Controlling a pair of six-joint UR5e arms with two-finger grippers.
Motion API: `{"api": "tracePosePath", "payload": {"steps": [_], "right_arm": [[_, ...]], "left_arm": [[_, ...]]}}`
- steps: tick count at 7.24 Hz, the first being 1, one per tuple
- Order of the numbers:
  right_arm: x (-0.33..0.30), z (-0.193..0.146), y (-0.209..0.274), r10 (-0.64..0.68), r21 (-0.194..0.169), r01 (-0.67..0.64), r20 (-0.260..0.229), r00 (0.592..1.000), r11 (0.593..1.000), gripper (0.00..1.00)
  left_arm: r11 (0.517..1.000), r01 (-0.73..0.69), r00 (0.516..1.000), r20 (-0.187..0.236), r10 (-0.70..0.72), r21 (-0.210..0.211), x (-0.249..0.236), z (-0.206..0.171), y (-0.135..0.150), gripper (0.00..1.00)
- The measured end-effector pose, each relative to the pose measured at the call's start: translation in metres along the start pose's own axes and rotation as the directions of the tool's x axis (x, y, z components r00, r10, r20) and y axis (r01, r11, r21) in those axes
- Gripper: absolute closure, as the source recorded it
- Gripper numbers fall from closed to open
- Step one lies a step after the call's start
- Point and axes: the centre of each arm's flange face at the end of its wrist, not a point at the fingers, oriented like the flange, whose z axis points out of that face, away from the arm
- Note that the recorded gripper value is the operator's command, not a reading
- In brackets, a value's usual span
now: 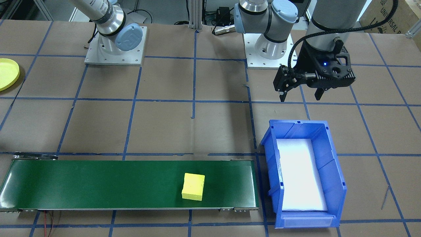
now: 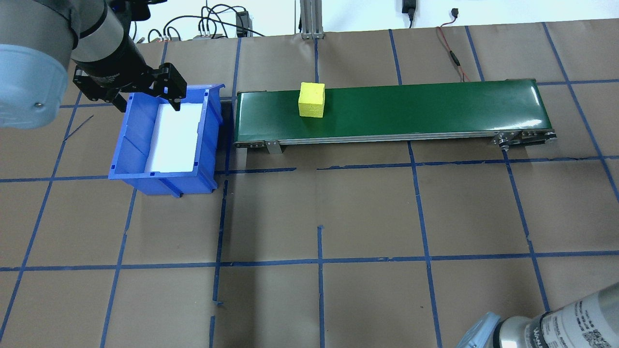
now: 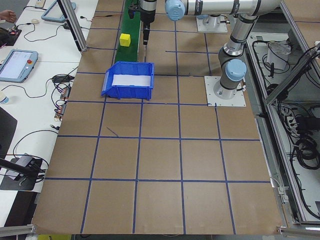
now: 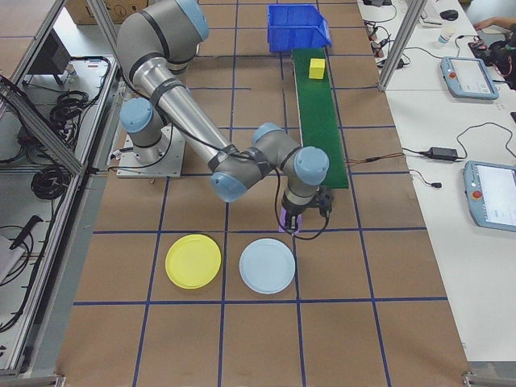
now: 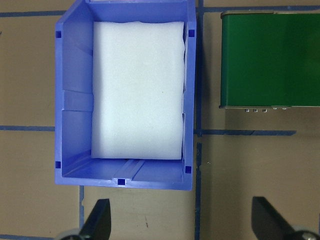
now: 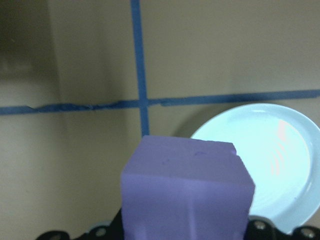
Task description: Move block left to right into plate
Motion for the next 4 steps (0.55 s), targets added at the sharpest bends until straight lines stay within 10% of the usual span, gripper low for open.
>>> {"api": "tracePosePath", "payload": {"steps": [1,2,4], "right_arm": [[0.027,0.025,0.011,-0.028,0.001,0.028,0.01,1.0,1.0,0.53],[0.041,0.044,0.016,-0.056,0.004,0.056,0.016,0.998,0.998,0.01],[0.048,0.055,0.019,-0.066,0.011,0.066,0.011,0.998,0.998,0.0]], "left_arm": [[1.0,-0.019,1.0,-0.001,0.019,0.009,-0.001,-0.003,0.0,0.0],[0.999,-0.032,0.999,0.0,0.032,0.017,-0.001,-0.005,0.0,0.0],[0.999,-0.038,0.999,0.005,0.038,0.027,-0.002,-0.01,0.001,0.0]]}}
